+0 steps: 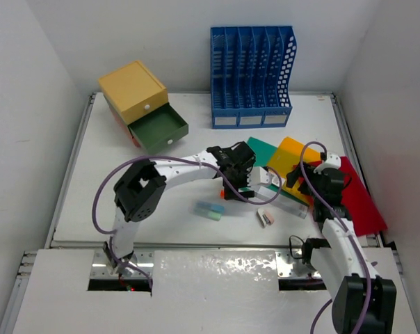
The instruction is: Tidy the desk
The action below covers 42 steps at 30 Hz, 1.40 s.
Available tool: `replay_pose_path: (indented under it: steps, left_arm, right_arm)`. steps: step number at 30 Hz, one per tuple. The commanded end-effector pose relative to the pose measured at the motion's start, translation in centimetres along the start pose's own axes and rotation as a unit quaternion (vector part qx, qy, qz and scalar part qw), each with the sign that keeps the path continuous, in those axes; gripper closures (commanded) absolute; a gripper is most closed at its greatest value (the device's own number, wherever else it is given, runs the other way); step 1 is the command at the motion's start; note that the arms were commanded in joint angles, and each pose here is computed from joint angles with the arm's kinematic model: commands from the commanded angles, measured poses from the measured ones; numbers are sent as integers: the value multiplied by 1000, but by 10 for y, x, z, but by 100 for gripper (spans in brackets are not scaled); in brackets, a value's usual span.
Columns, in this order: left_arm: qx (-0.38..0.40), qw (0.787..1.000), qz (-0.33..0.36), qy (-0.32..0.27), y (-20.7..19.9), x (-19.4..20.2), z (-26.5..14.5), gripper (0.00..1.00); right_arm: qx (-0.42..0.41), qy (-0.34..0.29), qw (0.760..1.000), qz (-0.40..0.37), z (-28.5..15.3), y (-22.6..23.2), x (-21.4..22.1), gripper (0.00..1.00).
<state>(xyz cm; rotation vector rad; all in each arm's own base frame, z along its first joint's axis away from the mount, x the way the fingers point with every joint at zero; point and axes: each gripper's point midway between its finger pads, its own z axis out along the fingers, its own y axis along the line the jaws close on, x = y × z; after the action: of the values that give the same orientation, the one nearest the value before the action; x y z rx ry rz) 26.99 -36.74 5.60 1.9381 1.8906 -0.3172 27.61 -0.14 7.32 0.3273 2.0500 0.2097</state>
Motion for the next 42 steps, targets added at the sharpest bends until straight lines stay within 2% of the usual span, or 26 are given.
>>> replay_pose_path:
  steps: [1, 9, 12, 16, 18, 27, 30, 33, 36, 38, 42]
  left_arm:
    - [4, 1000, 7, -26, 10, -12, 3, 18]
    - [-4, 1000, -9, 1, 11, 7, 31, 22]
    - [8, 1000, -17, 4, 4, 10, 38, 30]
    - [19, 1000, -16, 18, -5, 18, 48, 48]
    - [28, 999, -14, 26, -12, 22, 50, 52]
    - [29, 1000, 6, 5, -23, 23, 22, 47]
    - [16, 1000, 11, -12, -20, 16, 11, 41]
    - [-9, 999, 8, -38, -10, 2, -2, 31]
    - [-32, 997, 4, -66, 0, -15, -15, 29]
    - [-25, 996, 9, -80, -3, -23, -23, 30]
    - [21, 997, 14, -69, -16, -21, -21, 47]
  right_arm:
    - [-5, -21, 1000, -10, -2, 2, -13, 10]
    - [-30, -31, 999, -13, -2, 11, -16, 10]
    - [-28, -34, 999, -15, -3, 10, -15, 10]
    - [-28, -42, 999, -18, -5, 10, -19, 10]
    - [-27, -44, 999, -18, -5, 9, -19, 10]
    - [-29, -43, 998, -20, -5, 10, -19, 10]
    - [-31, -44, 998, -21, -5, 11, -20, 10]
    - [-31, -43, 998, -21, -4, 11, -19, 10]
    - [-36, -41, 998, -22, -4, 12, -18, 10]
    - [-37, -42, 998, -22, -4, 13, -19, 10]
    - [-36, -41, 998, -21, -4, 12, -18, 10]
